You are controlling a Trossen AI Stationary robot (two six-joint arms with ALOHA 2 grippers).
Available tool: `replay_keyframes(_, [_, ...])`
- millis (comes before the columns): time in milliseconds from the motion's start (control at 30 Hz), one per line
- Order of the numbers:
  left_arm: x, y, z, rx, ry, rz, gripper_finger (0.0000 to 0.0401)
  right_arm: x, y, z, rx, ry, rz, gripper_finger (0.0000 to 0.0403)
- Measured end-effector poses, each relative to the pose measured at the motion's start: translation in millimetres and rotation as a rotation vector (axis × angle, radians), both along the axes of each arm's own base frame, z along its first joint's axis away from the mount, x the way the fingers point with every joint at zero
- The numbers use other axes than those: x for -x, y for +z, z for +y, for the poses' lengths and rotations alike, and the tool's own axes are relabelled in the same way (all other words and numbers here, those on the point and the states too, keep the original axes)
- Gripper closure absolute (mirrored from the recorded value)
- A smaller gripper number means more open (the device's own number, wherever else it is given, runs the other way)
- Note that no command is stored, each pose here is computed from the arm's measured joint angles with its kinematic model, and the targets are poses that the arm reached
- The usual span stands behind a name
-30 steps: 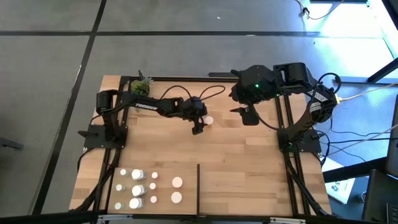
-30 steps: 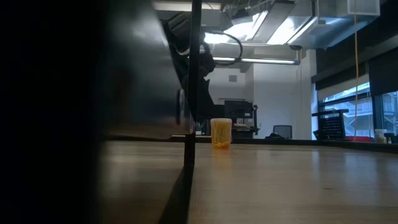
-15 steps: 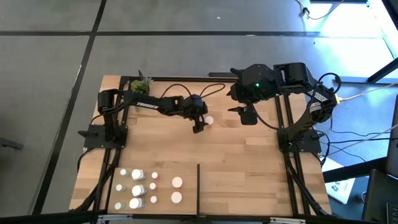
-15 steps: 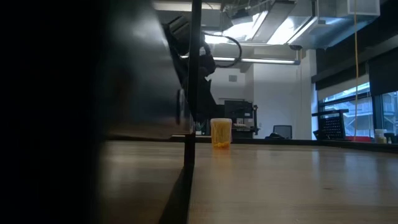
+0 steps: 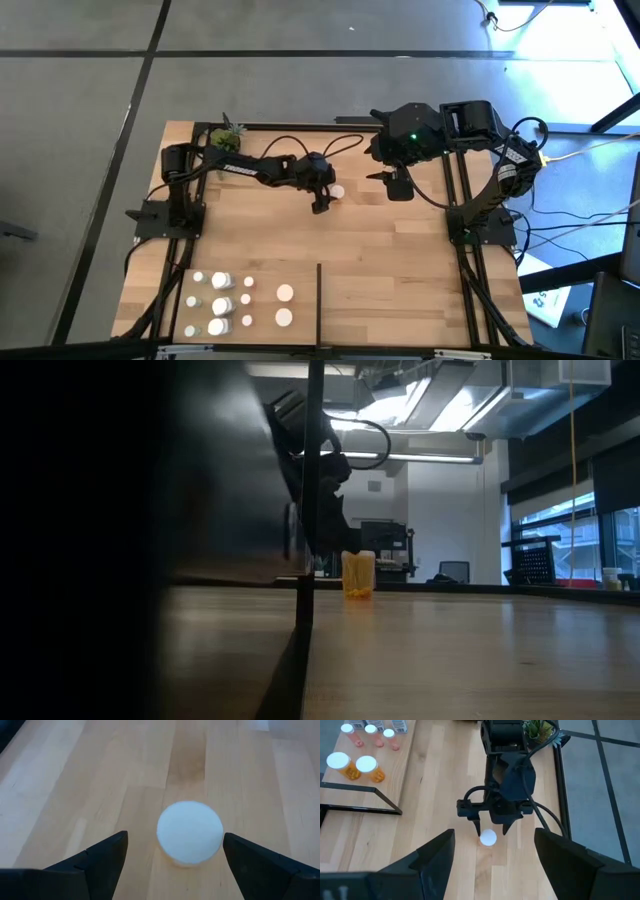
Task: Pick and place medicine bottles onto shelf by color
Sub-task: Put the orange pill bottle on the shelf aligned with the other orange pill bottle
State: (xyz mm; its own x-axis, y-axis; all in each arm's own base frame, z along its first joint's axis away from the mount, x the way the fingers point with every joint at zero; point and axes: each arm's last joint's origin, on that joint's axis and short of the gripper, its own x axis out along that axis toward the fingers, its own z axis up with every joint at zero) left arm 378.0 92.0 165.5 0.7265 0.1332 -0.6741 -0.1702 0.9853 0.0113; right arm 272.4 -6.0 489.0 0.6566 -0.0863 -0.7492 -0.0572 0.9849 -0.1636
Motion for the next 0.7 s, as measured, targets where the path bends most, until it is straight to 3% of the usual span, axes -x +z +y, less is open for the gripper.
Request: replay_keyframes(700, [-9.3, -9.3, -5.8, -0.033, -0.005, -0.037, 0.0087, -2.2, 1.8, 0.0, 0.0, 0.0, -0.029, 0.0128])
